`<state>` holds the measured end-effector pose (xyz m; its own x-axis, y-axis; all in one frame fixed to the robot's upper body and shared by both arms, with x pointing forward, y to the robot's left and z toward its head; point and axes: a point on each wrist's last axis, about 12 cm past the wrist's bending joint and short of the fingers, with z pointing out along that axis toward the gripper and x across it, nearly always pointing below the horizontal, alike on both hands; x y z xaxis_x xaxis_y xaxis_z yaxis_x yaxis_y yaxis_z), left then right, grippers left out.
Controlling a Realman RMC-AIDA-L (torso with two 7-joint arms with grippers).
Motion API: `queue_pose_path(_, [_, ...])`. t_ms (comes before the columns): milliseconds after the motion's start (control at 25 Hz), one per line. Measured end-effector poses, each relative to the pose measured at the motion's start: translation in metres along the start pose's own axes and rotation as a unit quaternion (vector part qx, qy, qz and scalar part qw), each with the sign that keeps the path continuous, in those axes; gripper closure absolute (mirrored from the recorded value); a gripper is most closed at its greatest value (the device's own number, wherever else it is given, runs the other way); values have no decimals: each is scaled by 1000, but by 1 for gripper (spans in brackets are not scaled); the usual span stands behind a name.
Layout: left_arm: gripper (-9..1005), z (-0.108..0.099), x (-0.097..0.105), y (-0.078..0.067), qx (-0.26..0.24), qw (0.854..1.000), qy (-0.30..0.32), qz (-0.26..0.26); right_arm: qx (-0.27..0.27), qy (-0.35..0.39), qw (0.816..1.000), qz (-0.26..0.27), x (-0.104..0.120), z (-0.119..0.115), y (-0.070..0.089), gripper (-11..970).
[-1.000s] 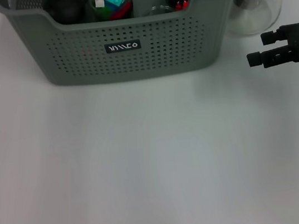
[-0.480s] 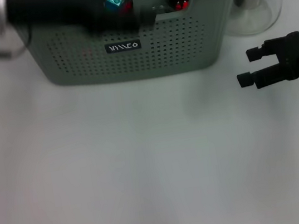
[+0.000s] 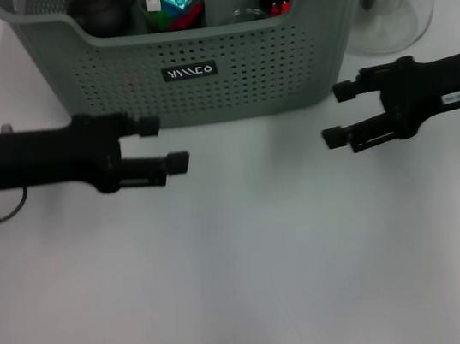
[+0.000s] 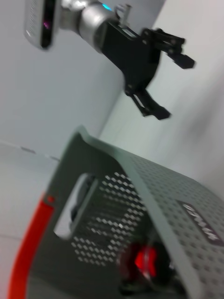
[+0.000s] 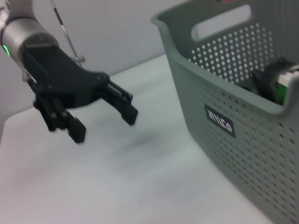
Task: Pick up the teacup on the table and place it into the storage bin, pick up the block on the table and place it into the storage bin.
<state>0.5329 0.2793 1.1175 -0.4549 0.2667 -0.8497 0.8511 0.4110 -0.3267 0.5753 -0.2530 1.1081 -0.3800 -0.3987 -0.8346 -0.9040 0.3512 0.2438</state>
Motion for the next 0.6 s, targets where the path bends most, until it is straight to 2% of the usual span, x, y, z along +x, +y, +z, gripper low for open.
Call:
queue_pose_path(160, [159,0,16,-3,-1,1000,10,9,-19,-15,999,-29,-2,14,6,42])
queue_pose_path(360, [158,13,34,-1,-1,1000,19,-6,-27,-40,997,-52,-2,24,8,43])
queue_pose_path(600, [157,28,37,3,-1,1000,22,-21,-22,-38,999,-29,-4,35,6,40])
